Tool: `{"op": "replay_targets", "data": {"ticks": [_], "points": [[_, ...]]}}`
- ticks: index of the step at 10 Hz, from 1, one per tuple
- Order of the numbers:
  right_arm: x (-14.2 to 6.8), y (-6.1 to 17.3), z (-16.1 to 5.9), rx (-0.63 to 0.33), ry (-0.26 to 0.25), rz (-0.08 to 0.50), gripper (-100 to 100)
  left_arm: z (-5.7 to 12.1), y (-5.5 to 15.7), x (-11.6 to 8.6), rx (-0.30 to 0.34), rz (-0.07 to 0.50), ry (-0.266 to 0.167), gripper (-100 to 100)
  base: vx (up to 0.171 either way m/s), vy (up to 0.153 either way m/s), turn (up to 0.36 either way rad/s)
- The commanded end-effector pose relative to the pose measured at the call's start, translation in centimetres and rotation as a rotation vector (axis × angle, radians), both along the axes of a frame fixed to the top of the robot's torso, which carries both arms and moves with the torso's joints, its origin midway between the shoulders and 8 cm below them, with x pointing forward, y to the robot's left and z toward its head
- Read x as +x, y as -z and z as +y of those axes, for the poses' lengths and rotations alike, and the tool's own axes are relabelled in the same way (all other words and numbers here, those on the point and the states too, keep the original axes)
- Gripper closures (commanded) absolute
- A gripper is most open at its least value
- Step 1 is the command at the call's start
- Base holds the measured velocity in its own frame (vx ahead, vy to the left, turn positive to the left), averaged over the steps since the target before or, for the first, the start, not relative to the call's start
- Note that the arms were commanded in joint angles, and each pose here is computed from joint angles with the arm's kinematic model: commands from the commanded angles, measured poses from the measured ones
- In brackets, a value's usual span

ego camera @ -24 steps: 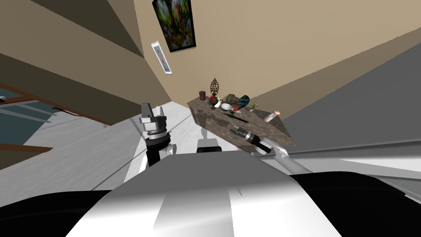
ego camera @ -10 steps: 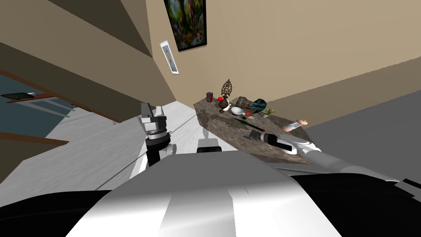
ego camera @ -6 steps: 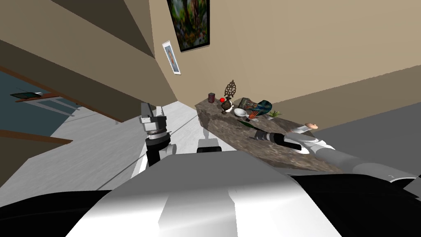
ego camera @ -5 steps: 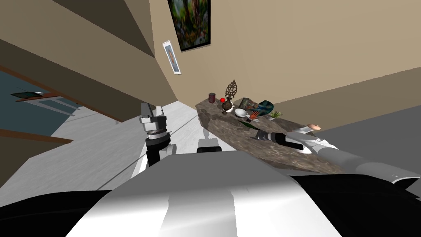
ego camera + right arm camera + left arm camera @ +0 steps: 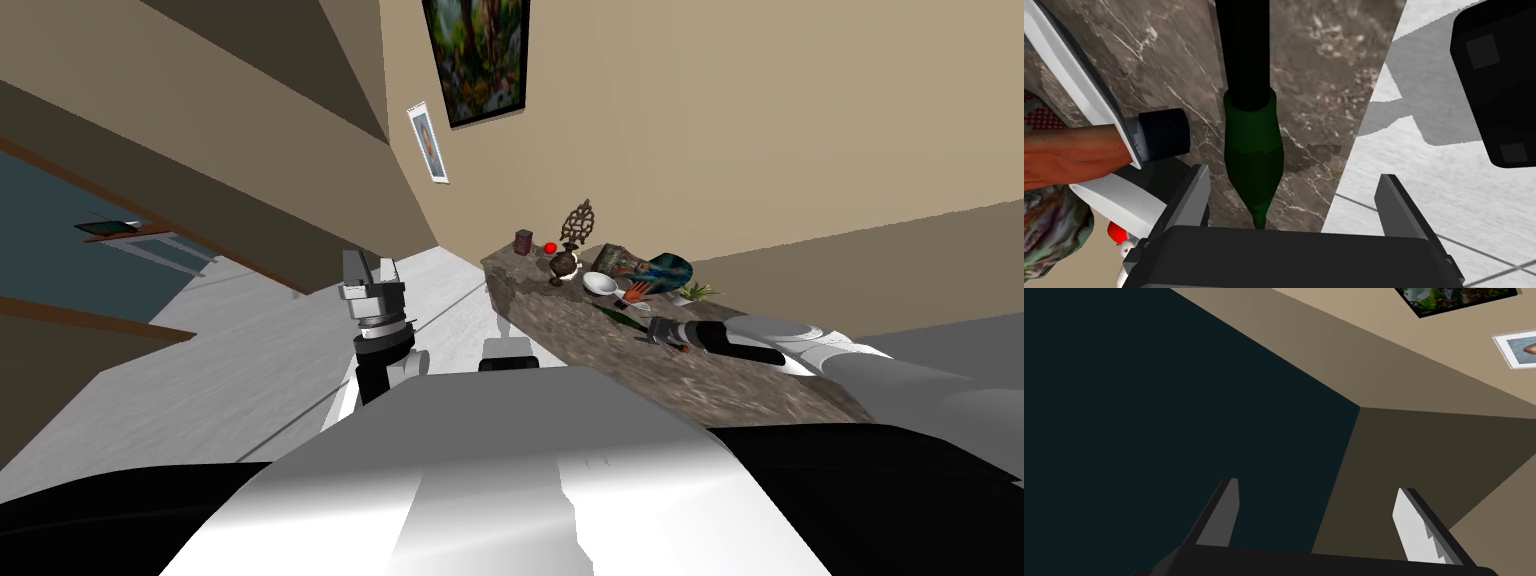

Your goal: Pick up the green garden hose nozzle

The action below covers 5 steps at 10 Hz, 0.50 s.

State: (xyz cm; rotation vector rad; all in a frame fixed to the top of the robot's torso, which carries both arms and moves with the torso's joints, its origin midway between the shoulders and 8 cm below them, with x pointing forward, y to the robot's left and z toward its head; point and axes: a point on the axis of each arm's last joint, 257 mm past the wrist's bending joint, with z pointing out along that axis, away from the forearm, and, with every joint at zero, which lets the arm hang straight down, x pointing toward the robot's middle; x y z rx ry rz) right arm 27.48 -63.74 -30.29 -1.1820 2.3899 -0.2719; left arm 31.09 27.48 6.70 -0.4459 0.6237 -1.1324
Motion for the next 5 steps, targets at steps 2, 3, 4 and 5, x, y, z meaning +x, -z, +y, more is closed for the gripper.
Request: {"op": "replay_targets", "data": {"ticks": [2,3,4,5], "points": [[-2.5,0.4,-2.6,-0.066,0.020,0.055,-100,0.0,0.0,0.0,0.000,0.000,0.000,0,0.178,0.008,0.083],[-3.3,0.7,-3.1,-0.079,0.027,0.072,-100,0.0,0.0,0.0,0.000,0.000,0.000,0,0.097,-0.001,0.043],[-4.0,1.0,-3.5,-0.087,0.034,0.087,-100,0.0,0.0,0.0,0.000,0.000,0.000,0,0.080,0.017,0.049],[-5.2,1.7,-3.7,-0.091,0.045,0.111,-100,0.0,0.0,0.0,0.000,0.000,0.000,0,0.086,0.020,0.058]]}}
